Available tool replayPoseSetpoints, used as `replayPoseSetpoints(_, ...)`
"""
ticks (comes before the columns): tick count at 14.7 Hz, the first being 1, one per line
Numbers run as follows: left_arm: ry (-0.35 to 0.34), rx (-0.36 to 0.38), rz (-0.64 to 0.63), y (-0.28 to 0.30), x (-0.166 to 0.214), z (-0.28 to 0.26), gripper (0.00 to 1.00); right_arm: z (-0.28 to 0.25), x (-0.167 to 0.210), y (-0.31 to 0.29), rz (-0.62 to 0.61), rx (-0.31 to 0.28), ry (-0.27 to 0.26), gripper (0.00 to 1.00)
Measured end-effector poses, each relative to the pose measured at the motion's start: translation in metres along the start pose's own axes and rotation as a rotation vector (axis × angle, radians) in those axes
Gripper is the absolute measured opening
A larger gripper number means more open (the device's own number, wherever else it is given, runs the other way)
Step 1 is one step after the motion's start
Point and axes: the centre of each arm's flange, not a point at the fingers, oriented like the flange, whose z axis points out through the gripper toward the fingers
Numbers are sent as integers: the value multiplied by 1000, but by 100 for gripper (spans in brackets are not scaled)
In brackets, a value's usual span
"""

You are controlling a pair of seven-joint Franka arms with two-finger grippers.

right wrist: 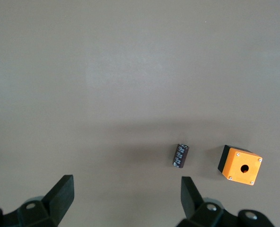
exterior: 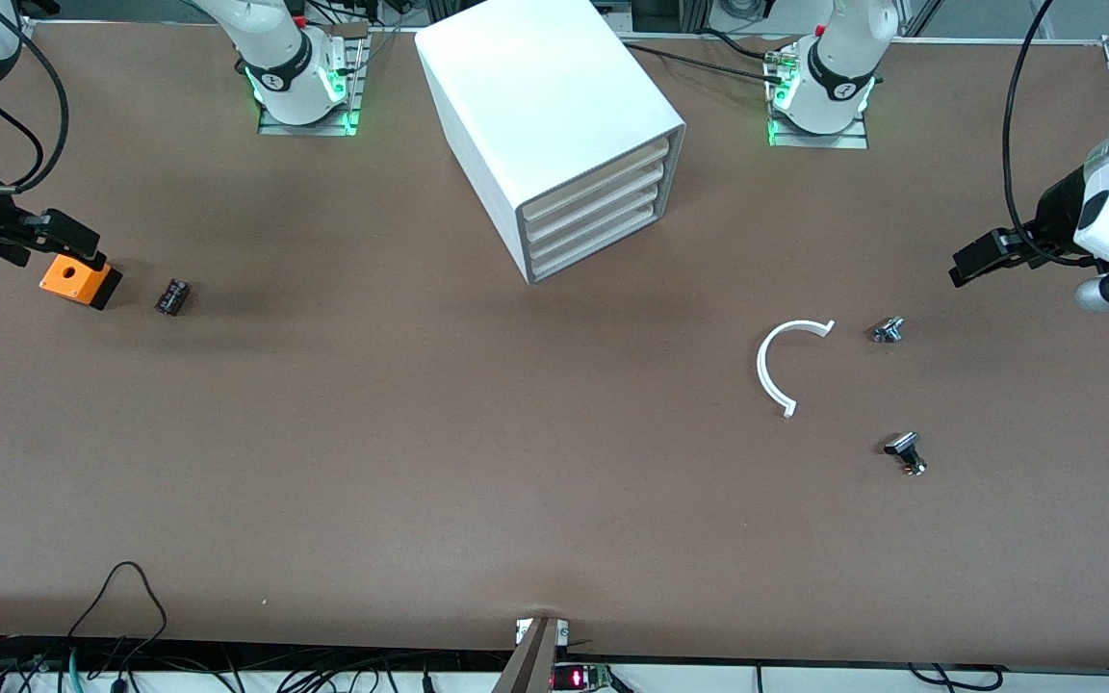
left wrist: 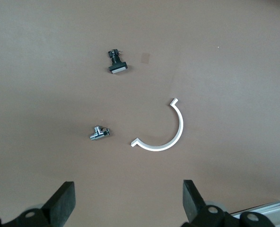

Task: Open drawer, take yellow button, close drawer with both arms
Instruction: 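Reach the left gripper to the drawer front of the white cabinet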

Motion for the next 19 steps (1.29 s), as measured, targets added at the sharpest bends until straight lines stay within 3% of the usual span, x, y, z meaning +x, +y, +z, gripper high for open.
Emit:
replayPoseSetpoints(8,-11,3,24,12,-3,-1,100,1,-1,4,4,-5,-8,100)
replayPoseSetpoints(11,-49,13,35,19,-8,3,100,1,-1,4,4,-5,-8,100)
replayPoseSetpoints(15,-81,-63,41,33,-15,-2,100,1,-1,4,4,-5,-8,100)
replayPoseSetpoints(19,-71,-70,86,59,-25,-10,100,1,-1,4,4,-5,-8,100)
